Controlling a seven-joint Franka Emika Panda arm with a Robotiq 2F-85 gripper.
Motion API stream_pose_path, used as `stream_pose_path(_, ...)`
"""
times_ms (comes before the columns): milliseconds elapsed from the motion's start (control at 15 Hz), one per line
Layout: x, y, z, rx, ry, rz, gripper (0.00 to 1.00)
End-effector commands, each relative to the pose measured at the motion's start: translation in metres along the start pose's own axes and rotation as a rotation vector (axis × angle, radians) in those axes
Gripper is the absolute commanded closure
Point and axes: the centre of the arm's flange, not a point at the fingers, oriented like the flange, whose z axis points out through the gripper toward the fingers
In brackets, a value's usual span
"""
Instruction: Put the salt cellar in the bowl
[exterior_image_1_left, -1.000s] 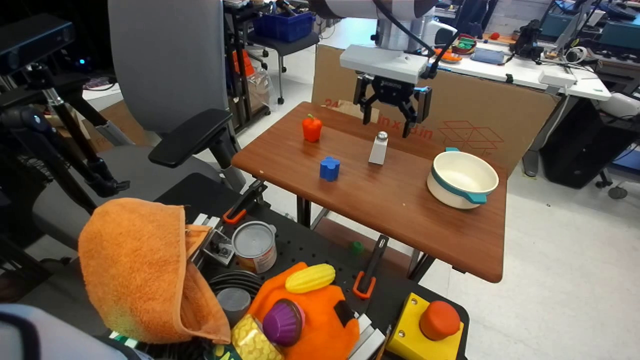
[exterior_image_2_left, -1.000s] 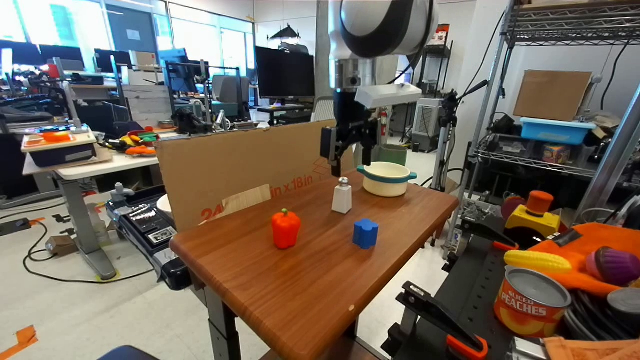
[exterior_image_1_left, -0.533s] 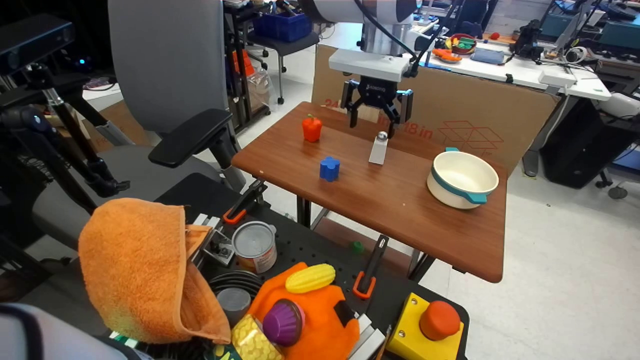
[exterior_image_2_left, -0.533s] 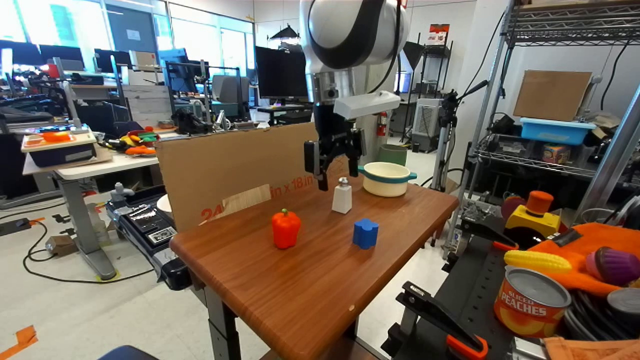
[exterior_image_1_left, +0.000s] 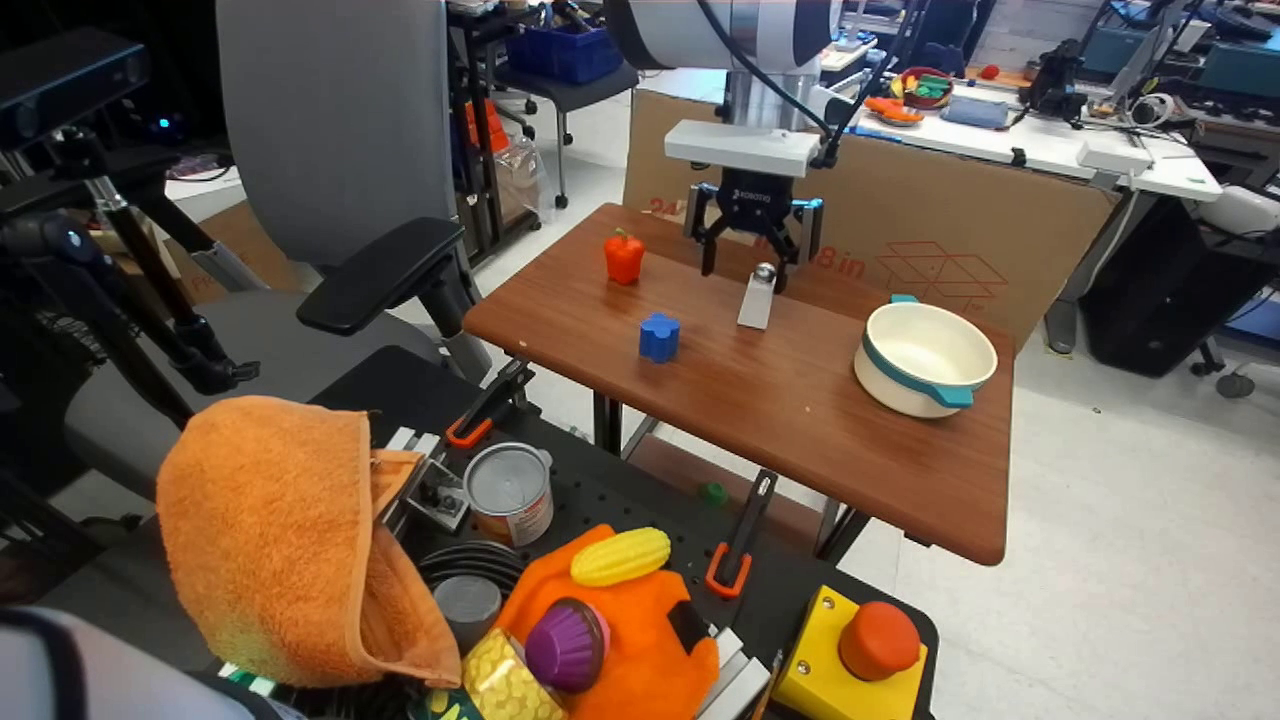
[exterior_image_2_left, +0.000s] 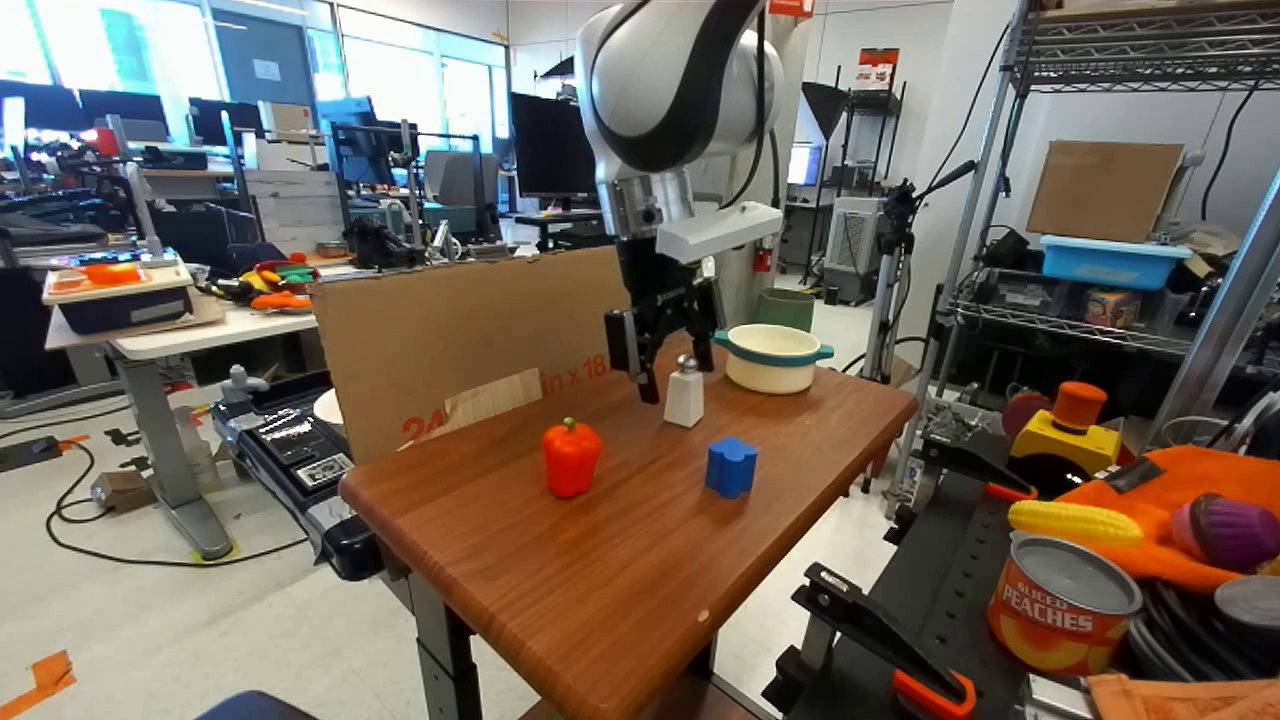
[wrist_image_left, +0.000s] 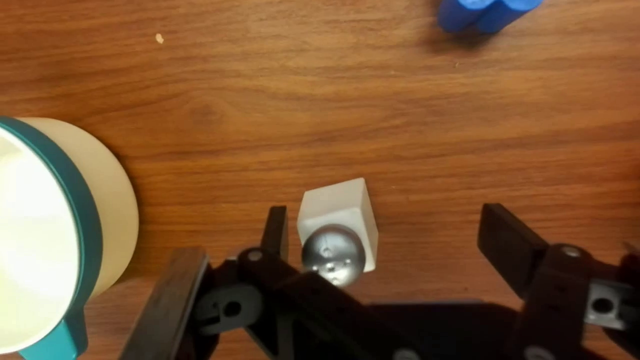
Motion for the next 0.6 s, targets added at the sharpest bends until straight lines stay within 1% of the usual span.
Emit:
stream_pose_path(0,0.016,0.000,0.001,-0.031,-0.029,-0.019,0.31)
stream_pose_path(67,0.017,0.000,0.001,-0.034,-0.032,-0.019,0.37)
stream_pose_path(133,0.019,0.001,0.001,-0.039,-0.034,-0.019,0.47)
stream_pose_path(400,0.022,0.007,0.003,-0.052,-0.062,-0.011,0.78)
stream_pose_path(533,0.020,0.011,-0.004,-0.055,-0.078,0.009,0.90)
